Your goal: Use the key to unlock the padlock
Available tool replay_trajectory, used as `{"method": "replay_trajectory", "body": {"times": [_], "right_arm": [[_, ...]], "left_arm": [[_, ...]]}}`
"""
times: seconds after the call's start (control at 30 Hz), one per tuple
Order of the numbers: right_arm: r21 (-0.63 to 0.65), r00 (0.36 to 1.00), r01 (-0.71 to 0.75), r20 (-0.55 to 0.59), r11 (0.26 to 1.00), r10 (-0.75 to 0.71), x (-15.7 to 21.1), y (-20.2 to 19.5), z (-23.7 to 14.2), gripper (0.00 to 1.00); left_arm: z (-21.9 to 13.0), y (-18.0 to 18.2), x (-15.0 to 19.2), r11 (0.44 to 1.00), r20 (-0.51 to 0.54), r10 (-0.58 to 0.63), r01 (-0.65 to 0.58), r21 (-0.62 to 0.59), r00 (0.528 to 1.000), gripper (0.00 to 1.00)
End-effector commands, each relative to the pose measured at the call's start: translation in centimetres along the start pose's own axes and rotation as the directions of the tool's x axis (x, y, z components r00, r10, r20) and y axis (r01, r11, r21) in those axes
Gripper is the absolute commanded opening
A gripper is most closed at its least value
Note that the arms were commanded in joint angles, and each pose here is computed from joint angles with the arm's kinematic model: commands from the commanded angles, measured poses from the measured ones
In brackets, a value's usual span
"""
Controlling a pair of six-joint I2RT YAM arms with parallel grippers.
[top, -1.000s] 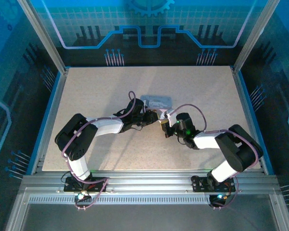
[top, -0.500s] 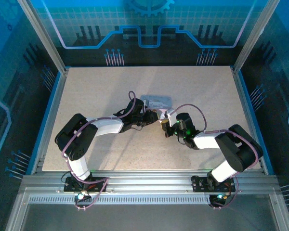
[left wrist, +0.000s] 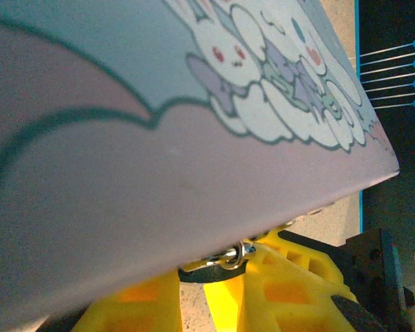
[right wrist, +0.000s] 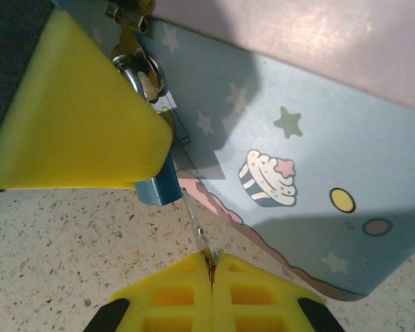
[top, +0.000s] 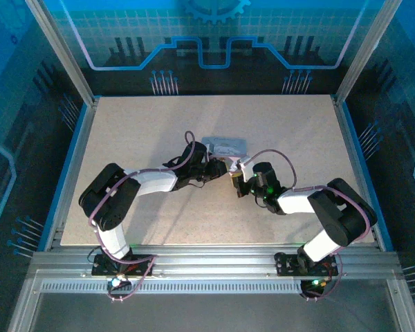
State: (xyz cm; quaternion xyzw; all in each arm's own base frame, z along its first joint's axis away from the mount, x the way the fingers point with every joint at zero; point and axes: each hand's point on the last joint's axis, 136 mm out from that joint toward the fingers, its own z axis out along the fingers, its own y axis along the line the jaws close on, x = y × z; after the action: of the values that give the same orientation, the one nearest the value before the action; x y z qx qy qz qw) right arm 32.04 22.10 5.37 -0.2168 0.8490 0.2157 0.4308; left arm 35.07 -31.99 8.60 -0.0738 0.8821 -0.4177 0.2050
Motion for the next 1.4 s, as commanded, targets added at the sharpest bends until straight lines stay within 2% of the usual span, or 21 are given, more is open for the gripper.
{"method": "replay_trajectory", "body": {"times": [0.0,0.33,1.37], "right_arm": [[0.010,1.000,-0.004,0.027,1.000,0.004,-0.7,0.1,0.3,0.00],[-0.027,0.999,-0.007,0.048,1.000,0.008,-0.9,0.7,0.0,0.00],[-0.027,1.000,0.004,0.029,1.000,-0.003,-0.1,1.0,-1.0,0.00]], "left_arm": [[-0.7,-2.8,-0.6,0.997,0.011,0.030,-0.031,0.065,0.999,0.08],[-0.6,-2.7,-0.6,0.998,0.009,0.029,-0.030,0.060,1.000,0.08],[-0.8,-3.7,-1.5,0.997,0.037,0.026,-0.029,0.075,0.999,0.08]]}}
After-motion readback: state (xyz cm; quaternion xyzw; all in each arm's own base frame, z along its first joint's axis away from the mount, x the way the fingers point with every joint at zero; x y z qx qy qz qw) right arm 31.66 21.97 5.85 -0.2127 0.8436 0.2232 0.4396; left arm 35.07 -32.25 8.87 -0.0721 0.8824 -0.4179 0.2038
